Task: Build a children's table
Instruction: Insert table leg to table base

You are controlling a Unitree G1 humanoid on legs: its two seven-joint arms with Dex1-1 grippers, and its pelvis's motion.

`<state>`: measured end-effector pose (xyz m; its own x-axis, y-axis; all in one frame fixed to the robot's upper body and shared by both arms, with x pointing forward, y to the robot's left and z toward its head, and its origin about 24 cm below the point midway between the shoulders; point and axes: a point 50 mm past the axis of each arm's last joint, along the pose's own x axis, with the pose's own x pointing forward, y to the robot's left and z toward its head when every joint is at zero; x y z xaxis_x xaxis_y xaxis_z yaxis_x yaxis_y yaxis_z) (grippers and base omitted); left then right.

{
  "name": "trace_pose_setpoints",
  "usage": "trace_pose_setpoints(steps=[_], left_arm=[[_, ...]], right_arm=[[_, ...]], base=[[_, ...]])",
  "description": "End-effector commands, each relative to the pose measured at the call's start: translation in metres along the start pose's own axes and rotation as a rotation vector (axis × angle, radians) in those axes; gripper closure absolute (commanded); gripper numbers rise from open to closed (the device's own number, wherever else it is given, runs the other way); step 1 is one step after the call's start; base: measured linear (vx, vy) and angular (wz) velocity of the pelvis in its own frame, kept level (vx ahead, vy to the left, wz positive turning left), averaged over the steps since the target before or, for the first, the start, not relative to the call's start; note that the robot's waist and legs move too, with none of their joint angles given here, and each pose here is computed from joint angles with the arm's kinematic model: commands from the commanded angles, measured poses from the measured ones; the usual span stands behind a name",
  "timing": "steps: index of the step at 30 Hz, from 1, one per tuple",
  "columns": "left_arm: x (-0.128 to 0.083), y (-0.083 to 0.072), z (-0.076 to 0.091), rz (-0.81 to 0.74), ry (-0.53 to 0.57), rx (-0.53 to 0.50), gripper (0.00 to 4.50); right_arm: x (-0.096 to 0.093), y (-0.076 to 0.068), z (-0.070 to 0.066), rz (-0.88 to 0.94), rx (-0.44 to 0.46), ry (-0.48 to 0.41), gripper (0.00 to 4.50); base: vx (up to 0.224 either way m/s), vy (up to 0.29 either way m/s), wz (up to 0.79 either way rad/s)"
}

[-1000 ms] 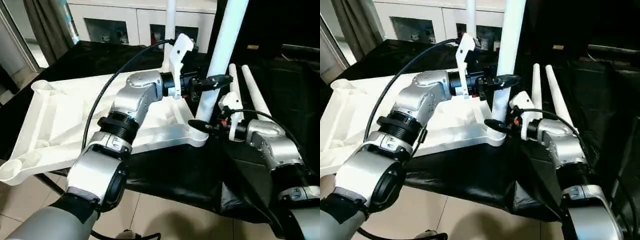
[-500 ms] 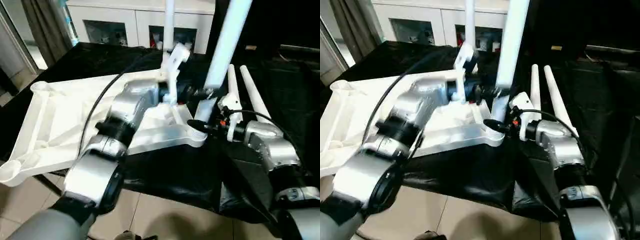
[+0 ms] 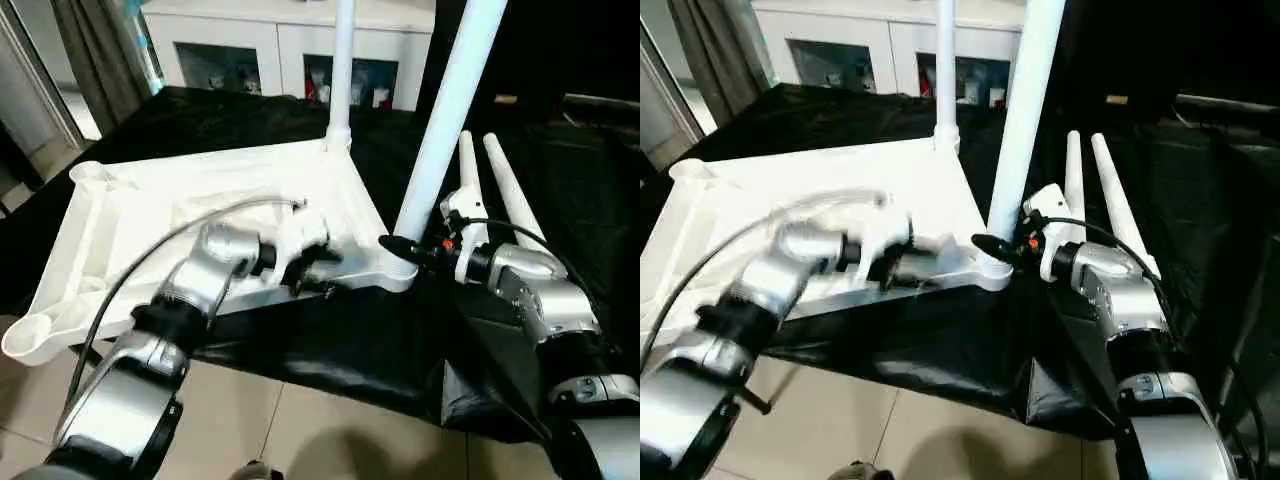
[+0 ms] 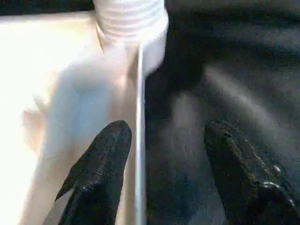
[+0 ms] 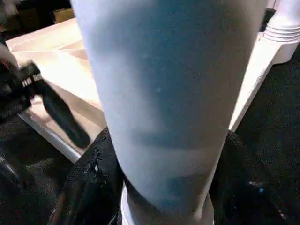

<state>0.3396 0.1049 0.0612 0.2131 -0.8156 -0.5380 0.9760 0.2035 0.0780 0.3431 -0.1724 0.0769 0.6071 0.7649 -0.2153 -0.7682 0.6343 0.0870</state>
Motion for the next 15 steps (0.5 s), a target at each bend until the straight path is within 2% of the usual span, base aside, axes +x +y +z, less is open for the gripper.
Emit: trace_pose_setpoints(steps=[1,2,6,7,10,12,15], left_arm=[[-0.001,0.003,-0.001,0.021,0.022,0.018,1.84],[0.001,0.003,-0.002,0.031,0.03,0.012,2.02],[0.006,0.008,-0.001,0.077,0.023,-0.027,2.15],[0.006,0.008,-0.001,0.078,0.022,-0.029,2.4],[0.009,0.011,0.004,0.095,0.001,-0.052,2.47],[0.01,0.012,0.006,0.097,-0.005,-0.048,2.82],[0.009,0.013,0.007,0.098,-0.018,-0.05,3.03]], right_arm=[[-0.002,0.001,-0.022,-0.004,0.079,0.089,2.54],[-0.002,0.001,-0.022,-0.003,0.077,0.091,2.54],[-0.004,0.001,-0.022,0.0,0.075,0.096,2.54],[-0.004,0.001,-0.022,0.0,0.074,0.096,2.54],[-0.006,0.003,-0.024,0.003,0.071,0.105,2.54],[-0.007,0.004,-0.026,0.005,0.071,0.108,2.54],[-0.008,0.004,-0.026,0.006,0.072,0.111,2.54]], base=[[0.0,0.0,0.0],[0.0,0.0,0.0],[0.0,0.0,0.0],[0.0,0.0,0.0],[0.0,0.0,0.0],[0.0,0.0,0.0],[0.0,0.0,0.0]])
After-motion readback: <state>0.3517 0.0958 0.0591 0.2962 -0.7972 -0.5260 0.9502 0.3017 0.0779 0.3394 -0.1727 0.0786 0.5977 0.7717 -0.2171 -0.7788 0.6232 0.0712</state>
